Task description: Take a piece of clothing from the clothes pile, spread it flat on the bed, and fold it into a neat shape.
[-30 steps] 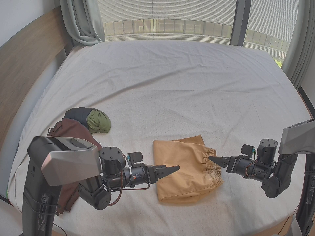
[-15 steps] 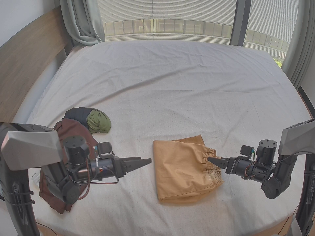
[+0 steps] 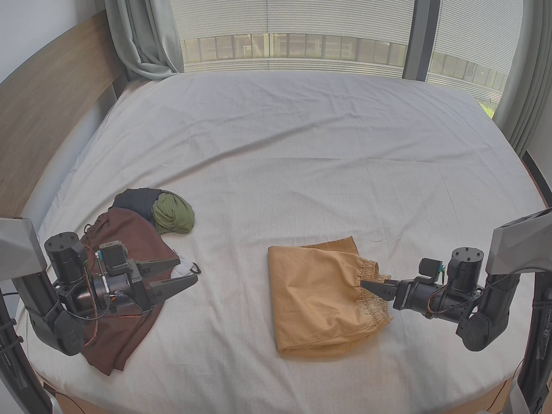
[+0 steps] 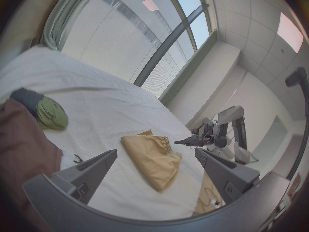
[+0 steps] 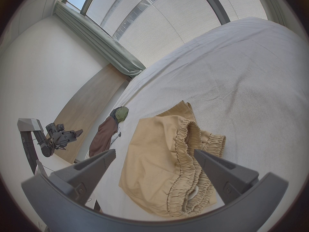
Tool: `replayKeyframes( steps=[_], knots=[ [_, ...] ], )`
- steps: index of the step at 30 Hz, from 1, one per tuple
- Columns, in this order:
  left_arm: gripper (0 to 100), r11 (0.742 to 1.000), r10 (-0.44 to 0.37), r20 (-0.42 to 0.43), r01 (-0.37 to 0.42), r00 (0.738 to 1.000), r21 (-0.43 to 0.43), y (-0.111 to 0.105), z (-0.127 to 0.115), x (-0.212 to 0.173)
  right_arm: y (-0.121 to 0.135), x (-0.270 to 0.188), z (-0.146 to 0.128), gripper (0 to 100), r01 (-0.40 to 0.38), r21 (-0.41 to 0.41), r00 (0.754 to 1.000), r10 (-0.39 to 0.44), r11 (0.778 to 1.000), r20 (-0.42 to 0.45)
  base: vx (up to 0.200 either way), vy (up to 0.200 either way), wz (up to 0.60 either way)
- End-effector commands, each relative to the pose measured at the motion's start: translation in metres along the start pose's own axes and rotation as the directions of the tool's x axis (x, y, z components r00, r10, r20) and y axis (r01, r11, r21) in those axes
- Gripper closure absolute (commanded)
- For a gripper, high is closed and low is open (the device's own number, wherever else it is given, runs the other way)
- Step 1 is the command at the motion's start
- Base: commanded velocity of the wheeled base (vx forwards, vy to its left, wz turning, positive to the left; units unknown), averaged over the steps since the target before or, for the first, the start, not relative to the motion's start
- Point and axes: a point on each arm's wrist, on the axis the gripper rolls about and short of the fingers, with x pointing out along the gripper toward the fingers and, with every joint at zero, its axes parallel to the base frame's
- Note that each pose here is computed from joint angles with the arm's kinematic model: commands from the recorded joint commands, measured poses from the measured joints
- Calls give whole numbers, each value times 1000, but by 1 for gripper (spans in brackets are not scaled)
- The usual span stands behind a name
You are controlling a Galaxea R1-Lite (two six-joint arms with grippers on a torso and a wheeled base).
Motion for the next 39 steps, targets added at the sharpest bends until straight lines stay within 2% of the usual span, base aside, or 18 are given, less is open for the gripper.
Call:
replayKeyframes(
  steps=[1, 2, 3, 4, 6, 17, 29, 39],
  knots=[
    [0, 998, 38, 9, -38, 999, 51, 4, 0, -11, -1, -2, -3, 0, 5, 3, 1000, -5, 1000, -12, 0, 0, 0],
    [0, 987, 64, -12, -61, 998, 145, 15, -10, -11, -4, -2, -5, 0, 17, -26, 1000, -18, 1000, -19, 0, 0, 0],
    [0, 986, 65, -10, -63, 998, 154, 16, -10, -11, -4, -2, -6, 0, 18, -28, 1000, -19, 999, -22, 0, 0, 0],
    [0, 970, 76, -13, -71, 997, 234, 23, -13, -11, -11, 1, -13, 0, 44, -50, 998, -46, 998, -41, 0, 0, 0],
    [0, 958, 79, -15, -72, 997, 279, 25, -14, -11, -16, 2, -17, 0, 73, -64, 996, -76, 995, -45, 0, 0, 0],
    [0, 965, 79, -36, -67, 996, 252, 18, -19, -15, -28, 3, -34, 0, 108, -38, 988, -111, 993, -107, 0, 0, 0],
    [0, 963, 69, -27, -59, 997, 264, 14, -15, -14, -38, 11, -56, 0, 129, -15, 976, -129, 992, -178, 0, 0, 0],
    [0, 965, 61, -29, -52, 998, 259, 11, -15, -14, -36, 21, -61, 0, 123, -14, 975, -124, 992, -183, 0, 0, 0]
  ],
)
